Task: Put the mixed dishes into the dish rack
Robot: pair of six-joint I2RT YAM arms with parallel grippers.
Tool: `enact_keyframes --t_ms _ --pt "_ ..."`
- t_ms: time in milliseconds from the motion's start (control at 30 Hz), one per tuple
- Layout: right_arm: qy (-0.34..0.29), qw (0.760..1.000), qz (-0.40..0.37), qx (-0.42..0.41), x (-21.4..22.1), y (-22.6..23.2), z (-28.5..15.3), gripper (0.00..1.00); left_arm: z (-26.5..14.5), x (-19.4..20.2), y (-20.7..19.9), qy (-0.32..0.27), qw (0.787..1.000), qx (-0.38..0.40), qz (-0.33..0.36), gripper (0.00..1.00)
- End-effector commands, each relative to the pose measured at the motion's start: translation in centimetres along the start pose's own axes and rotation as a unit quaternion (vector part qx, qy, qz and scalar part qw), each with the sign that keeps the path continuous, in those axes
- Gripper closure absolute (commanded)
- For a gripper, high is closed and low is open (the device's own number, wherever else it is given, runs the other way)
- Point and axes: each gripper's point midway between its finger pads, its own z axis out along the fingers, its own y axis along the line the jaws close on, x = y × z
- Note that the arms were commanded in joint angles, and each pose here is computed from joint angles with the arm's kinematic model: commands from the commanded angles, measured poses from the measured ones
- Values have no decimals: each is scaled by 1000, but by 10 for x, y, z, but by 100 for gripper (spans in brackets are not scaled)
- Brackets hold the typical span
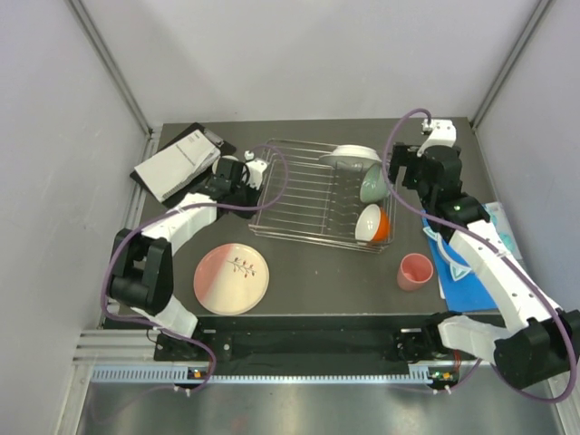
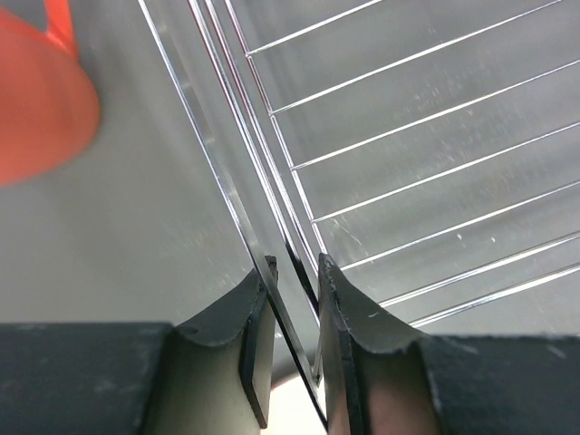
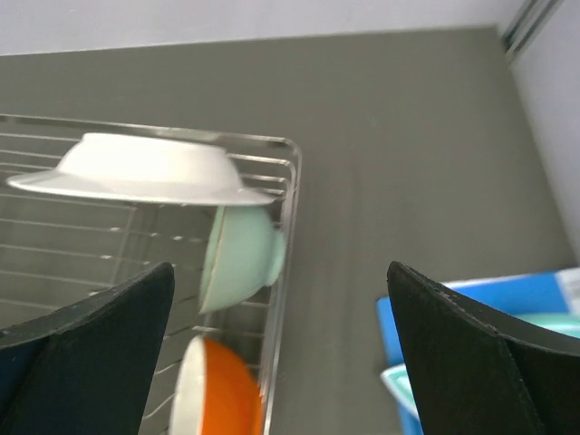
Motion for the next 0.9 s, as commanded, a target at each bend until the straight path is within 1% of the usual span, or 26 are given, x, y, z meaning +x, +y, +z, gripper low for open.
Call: enact_keyframes --t_ms 0,167,233,400,500,567,700,867 --pt "50 993 100 -37 24 20 -21 0 -15 31 -39 50 996 68 -4 88" --pt "99 990 100 -24 58 17 -24 0 -31 24 -44 37 997 69 -15 87" --pt "129 986 101 -23 75 19 -21 0 -39 13 -44 23 997 67 -18 85" --pt "191 976 104 -6 106 24 -7 0 -54 0 -47 4 997 68 -27 83" --pt "204 971 127 17 107 20 -6 0 -57 2 -45 4 998 61 -21 82" --pt "202 966 150 58 105 6 -8 0 -59 2 -42 4 998 54 -17 82" --pt "187 959 187 98 102 -10 -18 0 -59 3 -40 -2 999 49 -9 82" --pt "236 951 176 98 131 -9 -18 0 -46 17 -42 13 998 56 -16 80"
